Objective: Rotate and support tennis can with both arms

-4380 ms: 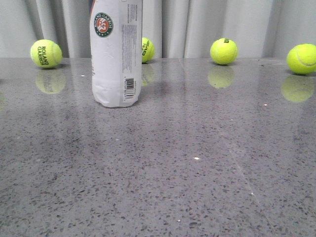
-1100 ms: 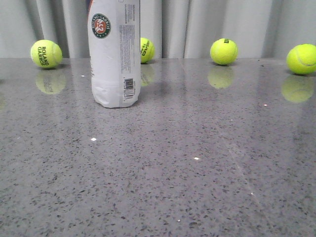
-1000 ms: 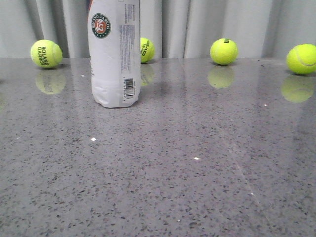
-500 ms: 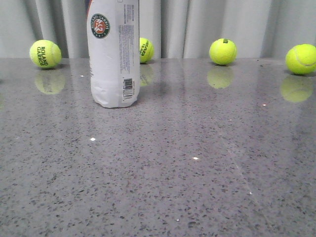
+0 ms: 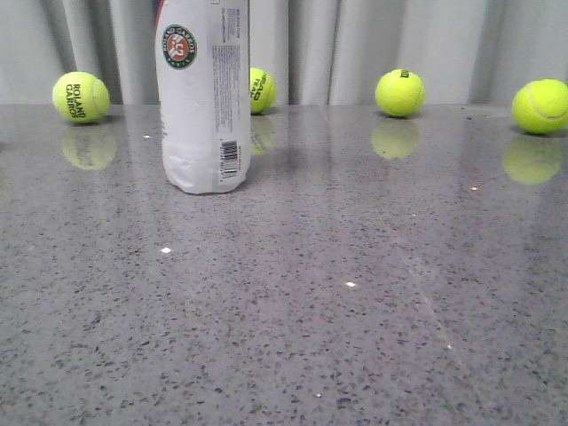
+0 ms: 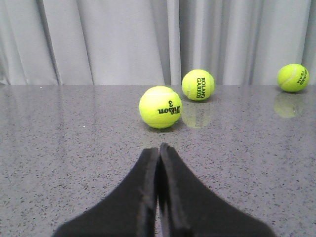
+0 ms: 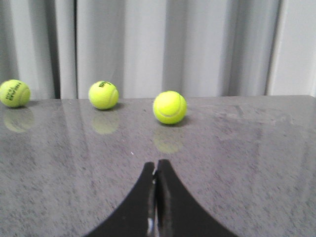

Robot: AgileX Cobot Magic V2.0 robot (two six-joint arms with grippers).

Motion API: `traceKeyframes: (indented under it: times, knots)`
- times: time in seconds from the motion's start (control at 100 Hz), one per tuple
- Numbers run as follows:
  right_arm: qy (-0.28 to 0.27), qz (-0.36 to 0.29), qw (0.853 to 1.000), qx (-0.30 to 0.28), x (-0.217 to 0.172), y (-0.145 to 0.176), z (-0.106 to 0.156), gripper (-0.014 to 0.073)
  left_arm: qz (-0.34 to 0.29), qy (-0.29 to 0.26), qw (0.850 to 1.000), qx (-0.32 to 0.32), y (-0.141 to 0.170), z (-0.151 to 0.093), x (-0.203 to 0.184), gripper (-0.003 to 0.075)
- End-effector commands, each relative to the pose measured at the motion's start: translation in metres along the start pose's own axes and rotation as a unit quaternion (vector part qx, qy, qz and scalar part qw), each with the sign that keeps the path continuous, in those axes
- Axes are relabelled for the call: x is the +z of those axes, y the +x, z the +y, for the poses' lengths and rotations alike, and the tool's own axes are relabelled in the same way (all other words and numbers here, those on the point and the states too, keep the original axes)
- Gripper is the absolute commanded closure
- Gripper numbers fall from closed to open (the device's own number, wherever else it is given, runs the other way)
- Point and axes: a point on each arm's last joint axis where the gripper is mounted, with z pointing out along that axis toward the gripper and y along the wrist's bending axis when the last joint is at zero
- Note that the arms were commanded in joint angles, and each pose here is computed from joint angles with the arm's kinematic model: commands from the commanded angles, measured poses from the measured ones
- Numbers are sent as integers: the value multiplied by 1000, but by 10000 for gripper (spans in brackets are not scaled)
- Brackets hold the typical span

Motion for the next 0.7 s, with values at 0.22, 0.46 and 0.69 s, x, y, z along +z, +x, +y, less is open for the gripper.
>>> traceKeyframes:
  times: [0.22,0.46,0.69]
  knots:
    - [5,-21,999,-23,-4,-5,0,663,-32,-5,999,-6,6,1,-1,740]
    - [5,-21,999,-23,-4,-5,0,663,-32,-5,999,-6,6,1,-1,740]
    - [5,-21,999,-23,-4,-5,0,663,-32,-5,999,-6,6,1,-1,740]
